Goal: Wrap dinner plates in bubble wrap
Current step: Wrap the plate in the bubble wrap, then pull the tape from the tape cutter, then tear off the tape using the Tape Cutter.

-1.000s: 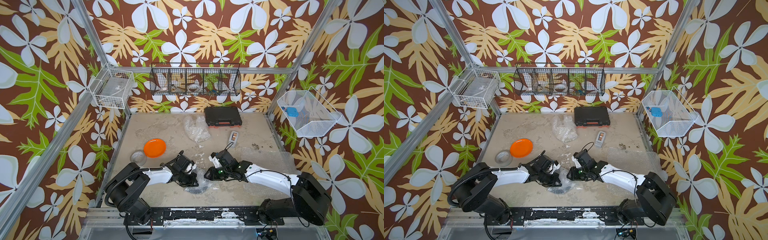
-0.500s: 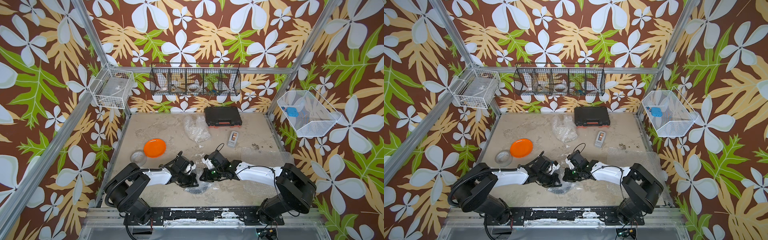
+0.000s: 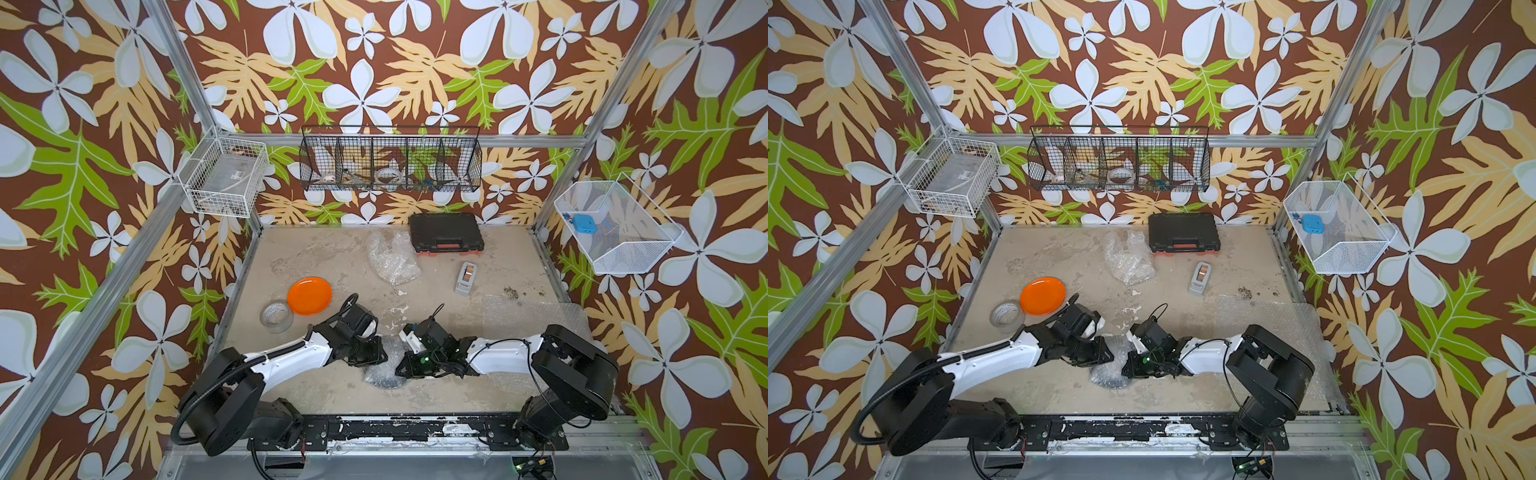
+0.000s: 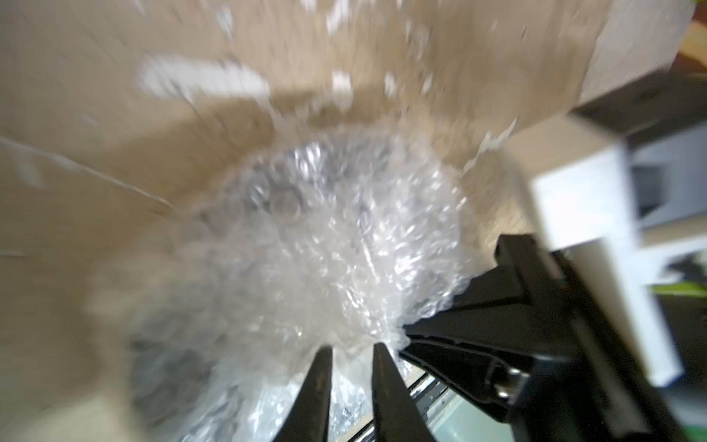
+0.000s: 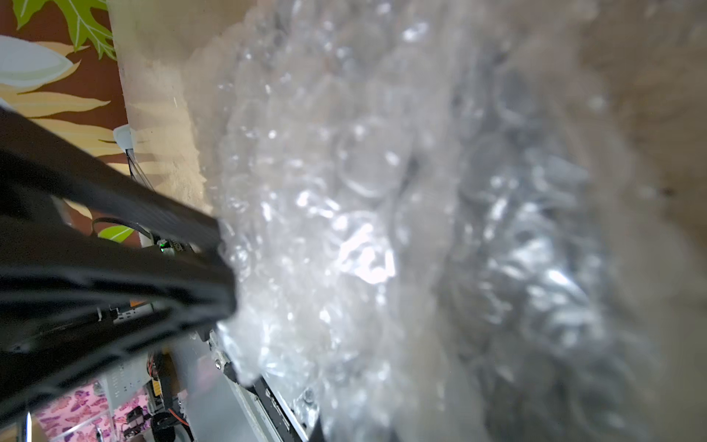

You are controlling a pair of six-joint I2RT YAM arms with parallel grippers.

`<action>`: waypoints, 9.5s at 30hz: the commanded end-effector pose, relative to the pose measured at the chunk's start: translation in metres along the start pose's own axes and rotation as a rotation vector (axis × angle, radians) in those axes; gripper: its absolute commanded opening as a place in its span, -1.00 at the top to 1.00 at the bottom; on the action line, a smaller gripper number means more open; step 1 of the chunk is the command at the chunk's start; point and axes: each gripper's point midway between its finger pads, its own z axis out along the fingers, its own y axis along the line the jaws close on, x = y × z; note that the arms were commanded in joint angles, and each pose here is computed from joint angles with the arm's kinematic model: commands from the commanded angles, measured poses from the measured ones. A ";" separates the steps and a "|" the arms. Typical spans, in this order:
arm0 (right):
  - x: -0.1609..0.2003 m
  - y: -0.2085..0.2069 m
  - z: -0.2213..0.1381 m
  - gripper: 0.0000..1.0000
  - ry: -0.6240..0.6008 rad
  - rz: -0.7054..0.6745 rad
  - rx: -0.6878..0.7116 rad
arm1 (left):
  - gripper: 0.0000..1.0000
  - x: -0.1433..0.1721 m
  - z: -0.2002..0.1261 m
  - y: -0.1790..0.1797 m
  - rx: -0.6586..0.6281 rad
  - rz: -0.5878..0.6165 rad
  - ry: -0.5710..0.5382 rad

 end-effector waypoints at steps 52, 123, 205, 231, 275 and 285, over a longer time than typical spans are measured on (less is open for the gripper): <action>-0.019 -0.041 -0.023 0.82 0.046 -0.023 0.257 | 0.90 0.050 0.046 0.034 0.035 -0.197 0.120; -0.240 -0.215 -0.198 0.28 -0.523 0.363 -0.204 | 0.93 0.051 0.072 0.054 -0.044 -0.151 0.206; -0.048 -0.150 -0.114 0.42 -0.230 0.590 -0.234 | 0.93 0.058 0.071 0.062 -0.054 -0.164 0.207; -0.202 -0.192 -0.222 0.11 -0.722 0.211 -0.220 | 0.92 0.057 0.071 0.060 -0.051 -0.158 0.206; -0.219 -0.215 -0.185 0.72 -0.671 0.251 -0.202 | 0.93 0.058 0.070 0.061 -0.050 -0.170 0.202; -0.219 -0.216 -0.183 0.98 -0.662 0.250 -0.198 | 0.93 0.057 0.069 0.060 -0.050 -0.170 0.202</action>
